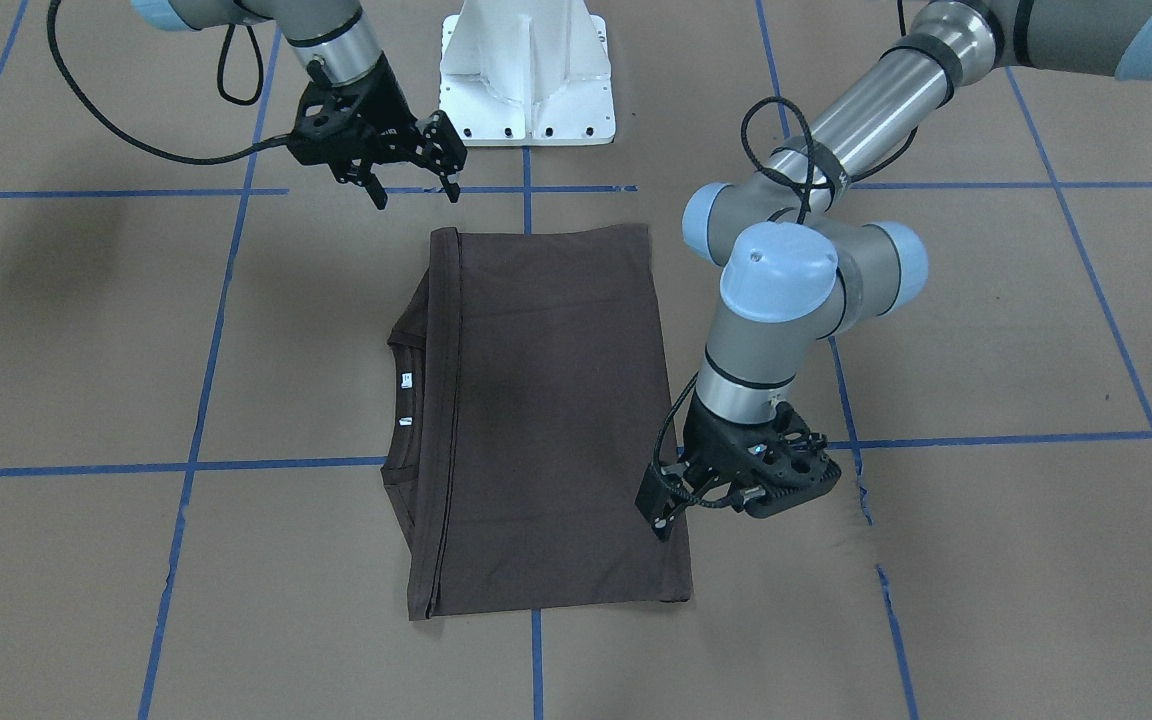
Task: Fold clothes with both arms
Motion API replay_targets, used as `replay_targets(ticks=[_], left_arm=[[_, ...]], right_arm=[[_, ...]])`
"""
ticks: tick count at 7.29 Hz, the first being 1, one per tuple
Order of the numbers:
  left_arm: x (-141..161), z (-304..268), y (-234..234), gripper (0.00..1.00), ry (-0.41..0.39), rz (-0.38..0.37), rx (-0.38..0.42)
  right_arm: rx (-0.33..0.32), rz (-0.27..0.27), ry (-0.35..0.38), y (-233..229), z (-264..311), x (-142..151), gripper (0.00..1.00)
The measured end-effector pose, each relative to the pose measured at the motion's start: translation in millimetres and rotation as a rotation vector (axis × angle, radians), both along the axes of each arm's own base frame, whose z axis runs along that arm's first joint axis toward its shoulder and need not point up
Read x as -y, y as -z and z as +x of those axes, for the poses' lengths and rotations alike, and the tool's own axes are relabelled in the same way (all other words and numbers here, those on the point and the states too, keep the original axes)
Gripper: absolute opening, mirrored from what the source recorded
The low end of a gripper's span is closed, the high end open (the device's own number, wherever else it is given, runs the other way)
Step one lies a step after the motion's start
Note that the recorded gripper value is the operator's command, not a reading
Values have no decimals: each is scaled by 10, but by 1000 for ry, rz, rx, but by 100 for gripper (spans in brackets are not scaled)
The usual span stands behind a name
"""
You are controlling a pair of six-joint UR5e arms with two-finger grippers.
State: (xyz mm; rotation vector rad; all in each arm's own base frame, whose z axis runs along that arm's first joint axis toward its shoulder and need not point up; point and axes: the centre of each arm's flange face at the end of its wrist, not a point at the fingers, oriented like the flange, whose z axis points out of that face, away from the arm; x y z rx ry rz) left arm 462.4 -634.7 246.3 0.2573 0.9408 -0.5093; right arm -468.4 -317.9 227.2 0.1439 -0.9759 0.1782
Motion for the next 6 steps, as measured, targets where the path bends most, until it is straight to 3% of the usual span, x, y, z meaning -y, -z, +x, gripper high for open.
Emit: replay_targets(ticks=[3,5,6], left_arm=[[-661,-555,247,100,-57,19,2],[-752,-620,276,100,-69,17,-4],[-759,-624,278,100,-70,16,-4]], right_arm=[[-215,74,124,-19,-624,215,100],[-336,80,201,-82,-966,242,100],[-367,75,226,-158,-1075,209,100]])
